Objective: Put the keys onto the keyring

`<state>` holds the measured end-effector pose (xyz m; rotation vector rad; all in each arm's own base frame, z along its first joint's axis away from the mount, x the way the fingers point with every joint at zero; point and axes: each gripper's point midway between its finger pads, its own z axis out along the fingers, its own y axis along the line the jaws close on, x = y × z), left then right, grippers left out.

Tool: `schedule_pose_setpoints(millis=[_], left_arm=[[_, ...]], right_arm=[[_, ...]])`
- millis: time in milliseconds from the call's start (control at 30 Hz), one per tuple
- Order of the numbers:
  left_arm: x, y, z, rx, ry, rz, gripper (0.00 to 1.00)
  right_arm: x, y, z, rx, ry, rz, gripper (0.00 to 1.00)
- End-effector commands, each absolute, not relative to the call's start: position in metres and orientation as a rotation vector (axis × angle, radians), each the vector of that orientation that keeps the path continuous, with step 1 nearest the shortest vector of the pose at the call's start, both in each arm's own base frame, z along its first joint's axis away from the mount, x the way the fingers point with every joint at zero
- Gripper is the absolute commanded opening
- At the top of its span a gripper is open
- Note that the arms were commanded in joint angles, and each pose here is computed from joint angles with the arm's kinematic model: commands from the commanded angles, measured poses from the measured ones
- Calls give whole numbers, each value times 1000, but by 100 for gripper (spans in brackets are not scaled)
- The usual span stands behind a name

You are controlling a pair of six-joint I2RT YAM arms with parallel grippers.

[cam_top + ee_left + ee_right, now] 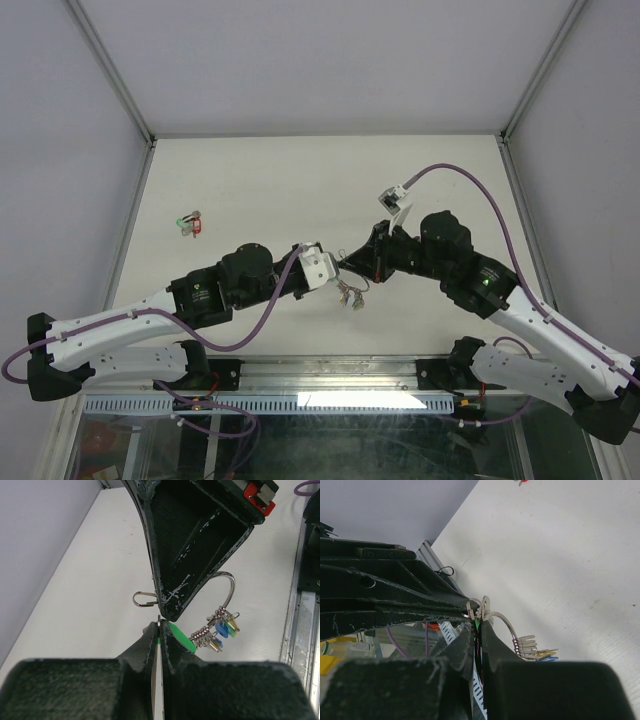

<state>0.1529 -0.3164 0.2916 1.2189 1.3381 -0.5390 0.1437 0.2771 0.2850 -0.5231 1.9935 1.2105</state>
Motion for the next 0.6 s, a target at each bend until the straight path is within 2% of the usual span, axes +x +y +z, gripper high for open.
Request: schedule_pose_setpoints(millis=[0,567], left_arm=[[158,-316,336,1123,1247,-544,0],[161,-316,341,1111,1240,-530,0]], right_arm=[[145,284,326,-501,1854,1295,0],[142,289,318,-527,1884,1313,0]])
